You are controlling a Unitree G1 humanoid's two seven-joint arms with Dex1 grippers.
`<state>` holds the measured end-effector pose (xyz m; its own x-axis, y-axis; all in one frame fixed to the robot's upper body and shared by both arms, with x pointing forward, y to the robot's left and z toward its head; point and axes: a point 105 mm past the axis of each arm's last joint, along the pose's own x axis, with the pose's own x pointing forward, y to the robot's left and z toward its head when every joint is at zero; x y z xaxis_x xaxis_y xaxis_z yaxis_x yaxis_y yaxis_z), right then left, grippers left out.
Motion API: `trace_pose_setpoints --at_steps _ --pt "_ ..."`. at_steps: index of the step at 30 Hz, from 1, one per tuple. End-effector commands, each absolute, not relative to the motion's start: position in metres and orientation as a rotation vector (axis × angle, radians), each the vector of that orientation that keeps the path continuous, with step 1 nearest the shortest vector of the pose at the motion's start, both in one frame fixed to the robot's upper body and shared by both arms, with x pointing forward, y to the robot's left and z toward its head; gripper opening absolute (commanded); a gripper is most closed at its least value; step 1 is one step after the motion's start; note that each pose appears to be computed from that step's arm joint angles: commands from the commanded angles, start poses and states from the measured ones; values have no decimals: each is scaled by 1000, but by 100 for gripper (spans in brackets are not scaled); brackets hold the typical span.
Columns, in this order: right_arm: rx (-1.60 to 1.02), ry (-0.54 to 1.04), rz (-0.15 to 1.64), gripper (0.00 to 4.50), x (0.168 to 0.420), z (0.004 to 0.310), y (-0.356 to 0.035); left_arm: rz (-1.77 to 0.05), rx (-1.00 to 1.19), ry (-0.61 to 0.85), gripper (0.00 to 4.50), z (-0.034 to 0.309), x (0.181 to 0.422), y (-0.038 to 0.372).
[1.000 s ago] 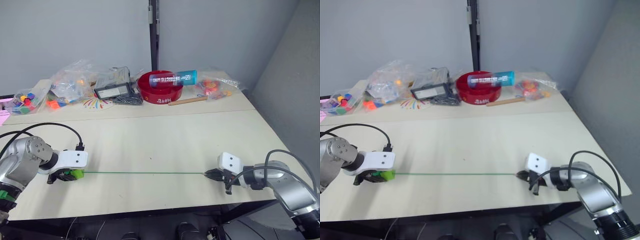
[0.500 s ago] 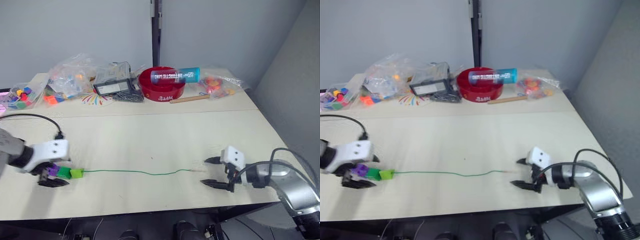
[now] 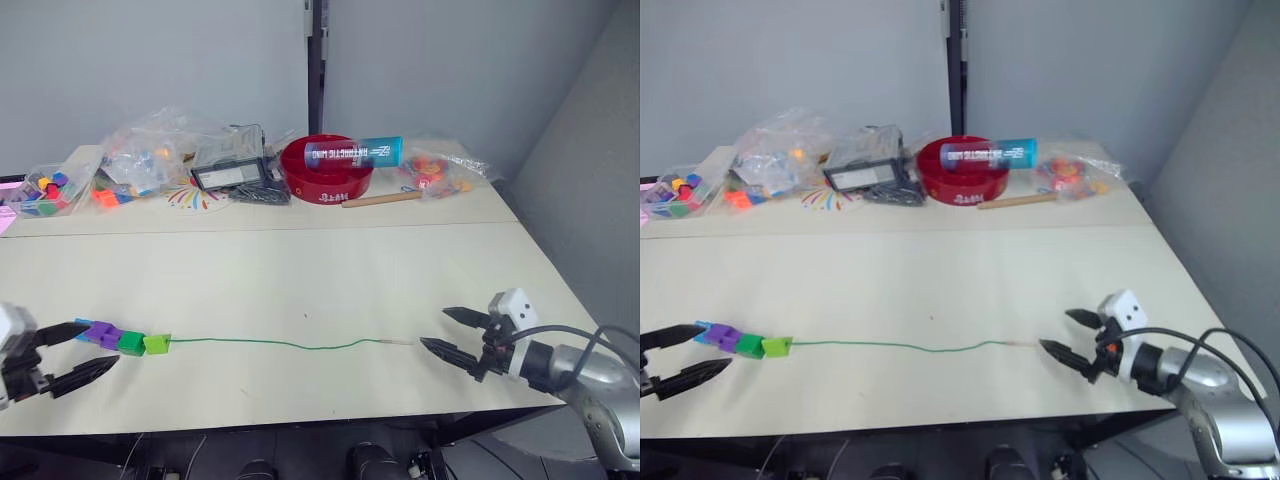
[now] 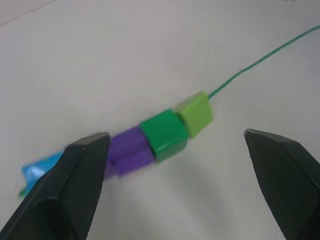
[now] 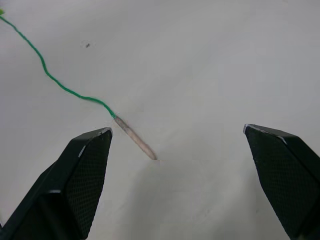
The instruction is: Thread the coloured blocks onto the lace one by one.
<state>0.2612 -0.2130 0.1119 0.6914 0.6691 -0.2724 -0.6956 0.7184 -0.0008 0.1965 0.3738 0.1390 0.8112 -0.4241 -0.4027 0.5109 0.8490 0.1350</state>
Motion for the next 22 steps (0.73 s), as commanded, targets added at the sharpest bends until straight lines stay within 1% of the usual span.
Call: trace_pose_setpoints --at_steps 1,8,22 --pt "-112 202 682 445 261 122 -233 -424 236 316 450 143 188 387" --pt "-107 235 620 445 255 103 -255 -372 179 354 450 112 174 390" --pt "-101 224 613 445 252 99 -253 -380 201 385 450 100 176 386"
